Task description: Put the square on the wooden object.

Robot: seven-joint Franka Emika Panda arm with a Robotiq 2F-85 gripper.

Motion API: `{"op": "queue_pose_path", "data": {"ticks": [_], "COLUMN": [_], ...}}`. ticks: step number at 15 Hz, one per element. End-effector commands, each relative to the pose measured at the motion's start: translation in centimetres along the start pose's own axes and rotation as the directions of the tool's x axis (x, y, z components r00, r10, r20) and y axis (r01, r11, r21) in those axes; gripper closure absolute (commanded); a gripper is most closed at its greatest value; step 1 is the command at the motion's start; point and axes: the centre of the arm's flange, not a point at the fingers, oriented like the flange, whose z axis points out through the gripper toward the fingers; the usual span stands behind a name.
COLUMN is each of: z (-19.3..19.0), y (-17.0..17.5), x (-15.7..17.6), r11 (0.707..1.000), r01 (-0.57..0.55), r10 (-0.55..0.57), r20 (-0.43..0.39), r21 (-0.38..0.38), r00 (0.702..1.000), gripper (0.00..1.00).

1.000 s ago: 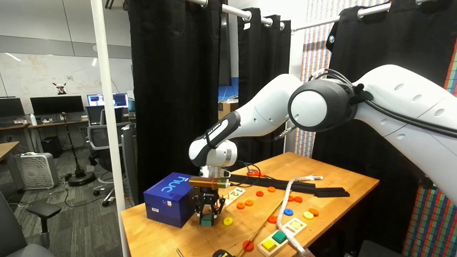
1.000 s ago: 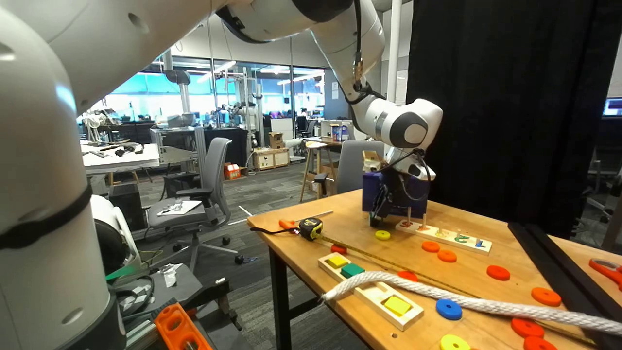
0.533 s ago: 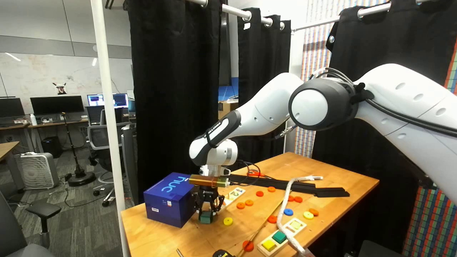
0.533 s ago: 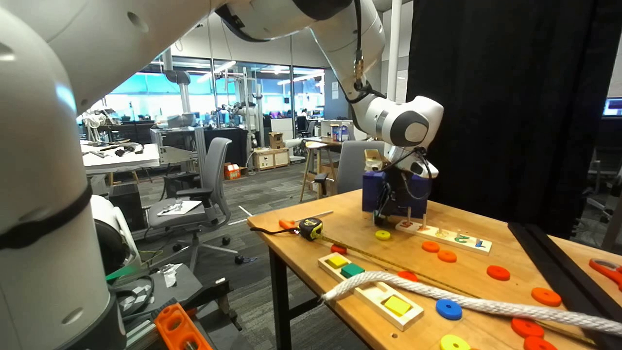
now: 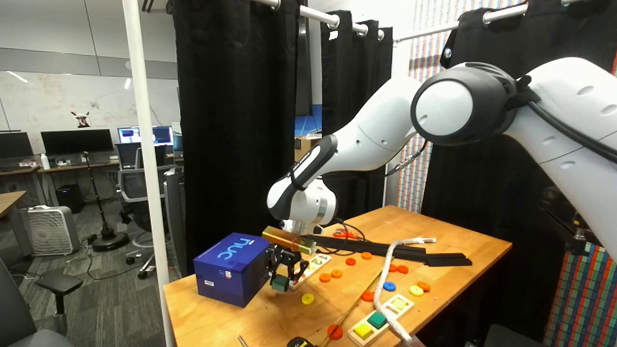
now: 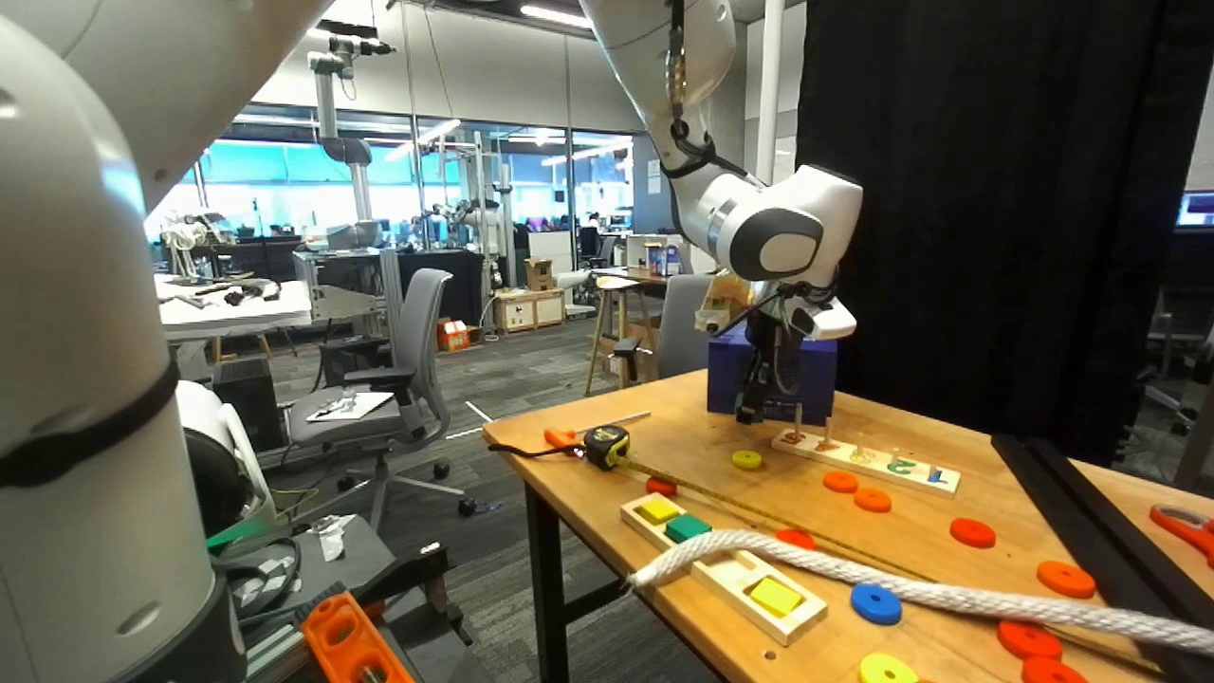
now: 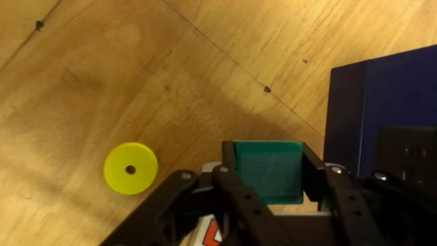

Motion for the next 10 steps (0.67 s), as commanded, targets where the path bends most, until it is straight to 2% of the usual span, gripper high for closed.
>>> {"op": "queue_pose_path", "data": {"ticks": [1,7,10], "z": [-3.5,-8.3,-9.6], "y": [5.9,11.6,13.8], "x": [-3.2,-5.4,-6.0], "r11": [0.999,0.994,0.985], "r01": [-0.036,-0.111,-0.171], "r10": [0.036,0.111,0.172], "r20": [-0.002,-0.019,-0.012], "r21": [0.035,0.01,0.014], "r00": [0.999,0.994,0.985], "gripper": [0.79,0.79,0.79]}}
